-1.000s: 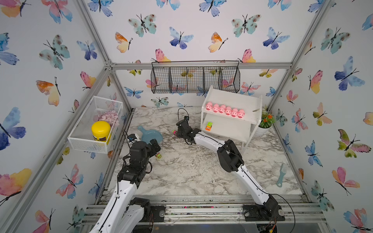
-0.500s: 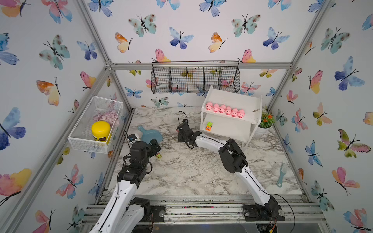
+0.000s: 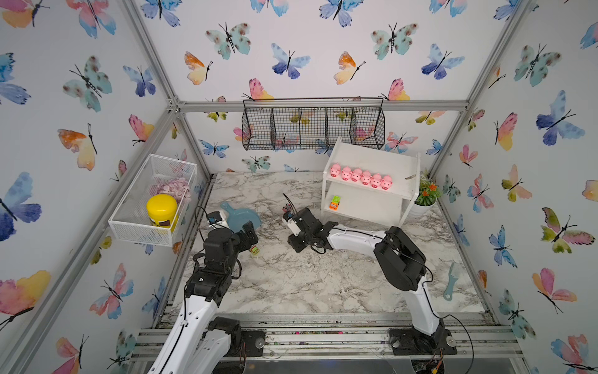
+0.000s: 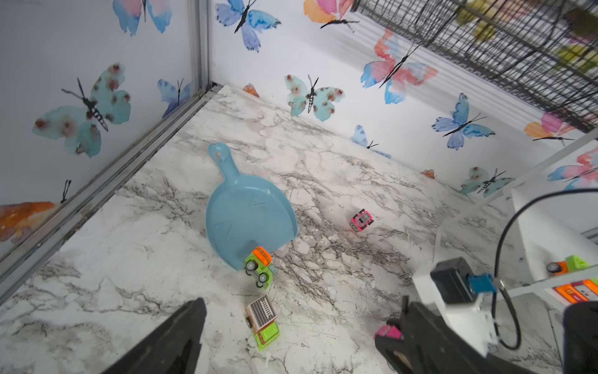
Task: Organize plastic toys on shelves
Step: Move the plastic toy to the center of the board.
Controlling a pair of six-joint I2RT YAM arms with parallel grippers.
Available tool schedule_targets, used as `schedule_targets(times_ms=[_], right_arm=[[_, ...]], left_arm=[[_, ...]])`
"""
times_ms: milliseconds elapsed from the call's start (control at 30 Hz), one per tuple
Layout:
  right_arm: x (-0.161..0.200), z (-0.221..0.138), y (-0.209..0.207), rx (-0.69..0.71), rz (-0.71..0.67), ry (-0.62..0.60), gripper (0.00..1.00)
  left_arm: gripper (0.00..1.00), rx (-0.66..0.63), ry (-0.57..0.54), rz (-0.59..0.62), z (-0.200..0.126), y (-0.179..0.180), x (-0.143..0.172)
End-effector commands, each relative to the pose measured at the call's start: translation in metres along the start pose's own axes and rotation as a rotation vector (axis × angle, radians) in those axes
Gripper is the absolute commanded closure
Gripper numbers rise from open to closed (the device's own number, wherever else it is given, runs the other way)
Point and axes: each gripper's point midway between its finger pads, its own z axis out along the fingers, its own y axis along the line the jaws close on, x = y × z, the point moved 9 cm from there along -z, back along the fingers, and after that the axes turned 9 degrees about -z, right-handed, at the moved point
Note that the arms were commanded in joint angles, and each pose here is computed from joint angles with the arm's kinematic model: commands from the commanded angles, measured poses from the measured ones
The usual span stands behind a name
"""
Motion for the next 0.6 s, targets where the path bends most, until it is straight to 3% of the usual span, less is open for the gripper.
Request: schedule_targets(times_ms=[0,200,367,567], right_arm=[[0.026,-0.031,0.022,-0.173,-0.275,-0.002,0.77],[0.103,-0.069,0.041,-0.269,-0.57,0.157,0.77],[0.15,-0.085,0.045,-0.317,-0.81,0.262,0.73],[0.168,-0.077,0.041,-0.301,-0.857,0.341,0.65]], left_arm=[[0.02,0.143,-0.046,0.097,-0.011,-0.016,-0.011],[0.03,0.351,-0.053,0.201,-0.019,-0.032,-0.007],[0.03,0.598,-0.057,0.31,-0.028,-0.051,0.002],[0.03,0.78,-0.082,0.375,-0.033,-0.058,0.017]])
